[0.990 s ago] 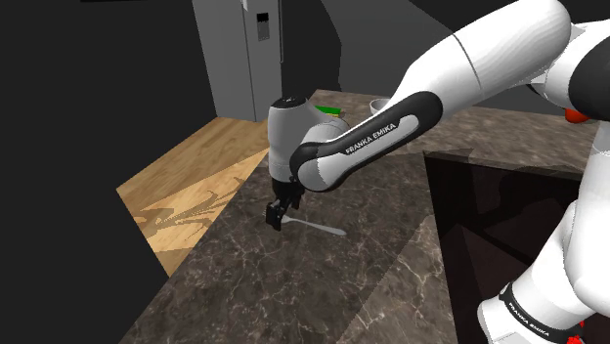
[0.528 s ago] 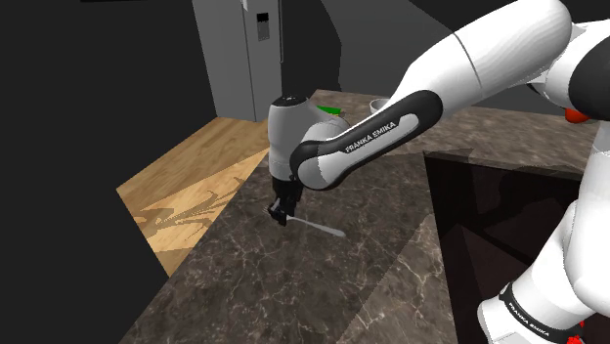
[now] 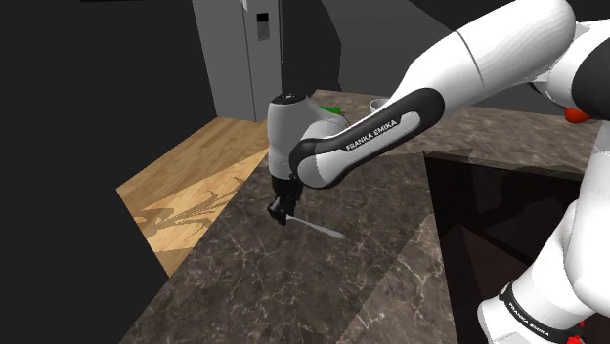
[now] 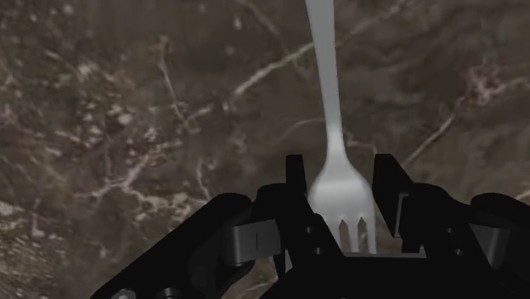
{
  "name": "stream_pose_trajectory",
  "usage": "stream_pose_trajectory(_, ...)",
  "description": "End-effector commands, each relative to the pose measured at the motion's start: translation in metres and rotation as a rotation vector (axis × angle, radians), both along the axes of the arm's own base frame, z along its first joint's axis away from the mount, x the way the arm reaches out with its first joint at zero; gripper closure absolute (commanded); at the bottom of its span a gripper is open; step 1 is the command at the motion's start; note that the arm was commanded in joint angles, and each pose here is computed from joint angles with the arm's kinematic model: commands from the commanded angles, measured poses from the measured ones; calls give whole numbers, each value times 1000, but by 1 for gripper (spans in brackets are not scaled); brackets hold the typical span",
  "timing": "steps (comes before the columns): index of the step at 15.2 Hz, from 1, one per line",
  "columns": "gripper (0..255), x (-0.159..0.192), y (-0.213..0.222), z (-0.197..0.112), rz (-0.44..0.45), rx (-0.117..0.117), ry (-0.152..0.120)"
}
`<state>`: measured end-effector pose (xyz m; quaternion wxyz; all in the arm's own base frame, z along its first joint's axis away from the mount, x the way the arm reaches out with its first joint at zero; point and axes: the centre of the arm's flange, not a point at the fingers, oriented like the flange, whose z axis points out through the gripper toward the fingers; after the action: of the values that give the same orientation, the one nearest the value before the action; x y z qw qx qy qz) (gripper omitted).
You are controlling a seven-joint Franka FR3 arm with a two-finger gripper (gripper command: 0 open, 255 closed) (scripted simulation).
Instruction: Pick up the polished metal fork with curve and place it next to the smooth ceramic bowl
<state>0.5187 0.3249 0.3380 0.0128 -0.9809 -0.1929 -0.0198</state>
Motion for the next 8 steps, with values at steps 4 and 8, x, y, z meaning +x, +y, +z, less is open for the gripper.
stream_pose_trajectory(4,255,-1,0,24,1,0,1)
stream_pose_trajectory(8,255,-1,0,46,1,0,1)
